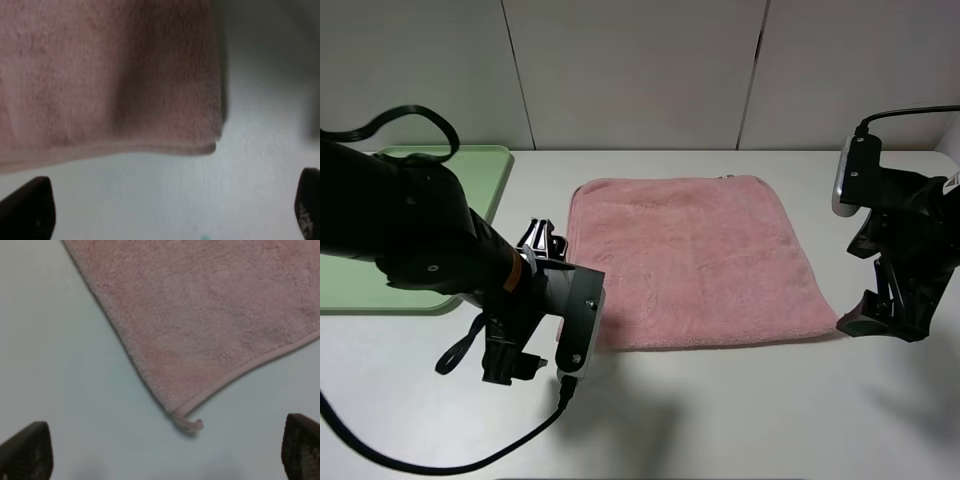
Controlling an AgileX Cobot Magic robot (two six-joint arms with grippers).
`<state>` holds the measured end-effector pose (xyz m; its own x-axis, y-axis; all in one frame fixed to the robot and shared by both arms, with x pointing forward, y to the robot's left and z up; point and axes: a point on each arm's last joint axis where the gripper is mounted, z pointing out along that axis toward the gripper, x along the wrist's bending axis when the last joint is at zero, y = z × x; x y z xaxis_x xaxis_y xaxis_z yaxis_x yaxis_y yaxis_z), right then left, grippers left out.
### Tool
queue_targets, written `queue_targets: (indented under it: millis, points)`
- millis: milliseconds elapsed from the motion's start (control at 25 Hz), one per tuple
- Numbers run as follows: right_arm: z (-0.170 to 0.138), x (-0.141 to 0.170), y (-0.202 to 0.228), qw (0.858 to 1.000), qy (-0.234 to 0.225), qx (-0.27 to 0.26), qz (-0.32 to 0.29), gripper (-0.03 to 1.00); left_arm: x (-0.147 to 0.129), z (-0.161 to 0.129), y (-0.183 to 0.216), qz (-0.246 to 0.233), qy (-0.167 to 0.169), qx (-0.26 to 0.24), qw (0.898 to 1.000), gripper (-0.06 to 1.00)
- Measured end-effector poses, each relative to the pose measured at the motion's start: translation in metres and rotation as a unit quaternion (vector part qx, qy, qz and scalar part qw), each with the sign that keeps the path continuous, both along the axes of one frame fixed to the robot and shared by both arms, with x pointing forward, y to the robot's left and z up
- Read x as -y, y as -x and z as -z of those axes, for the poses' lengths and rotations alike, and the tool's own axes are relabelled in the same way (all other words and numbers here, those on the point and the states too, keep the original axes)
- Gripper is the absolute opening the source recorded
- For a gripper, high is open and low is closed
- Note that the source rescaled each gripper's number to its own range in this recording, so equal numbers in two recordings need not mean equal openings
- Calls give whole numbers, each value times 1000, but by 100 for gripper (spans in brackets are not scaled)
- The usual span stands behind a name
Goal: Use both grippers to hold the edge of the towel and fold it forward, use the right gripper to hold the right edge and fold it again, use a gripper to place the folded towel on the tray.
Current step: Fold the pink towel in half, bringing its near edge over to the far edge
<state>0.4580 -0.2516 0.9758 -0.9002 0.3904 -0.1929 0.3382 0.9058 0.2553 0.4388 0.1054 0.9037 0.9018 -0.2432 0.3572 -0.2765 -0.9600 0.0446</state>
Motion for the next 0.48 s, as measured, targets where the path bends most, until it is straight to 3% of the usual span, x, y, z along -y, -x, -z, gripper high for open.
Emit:
queue_targets:
  millis: [200,480]
  points:
    - [0,0,0,1000,0,1,0,100,7,14,-2,37,5,0,999,96]
    - [0,0,0,1000,-3,0,2,100,15,26,-6,49,20,-1,999,96]
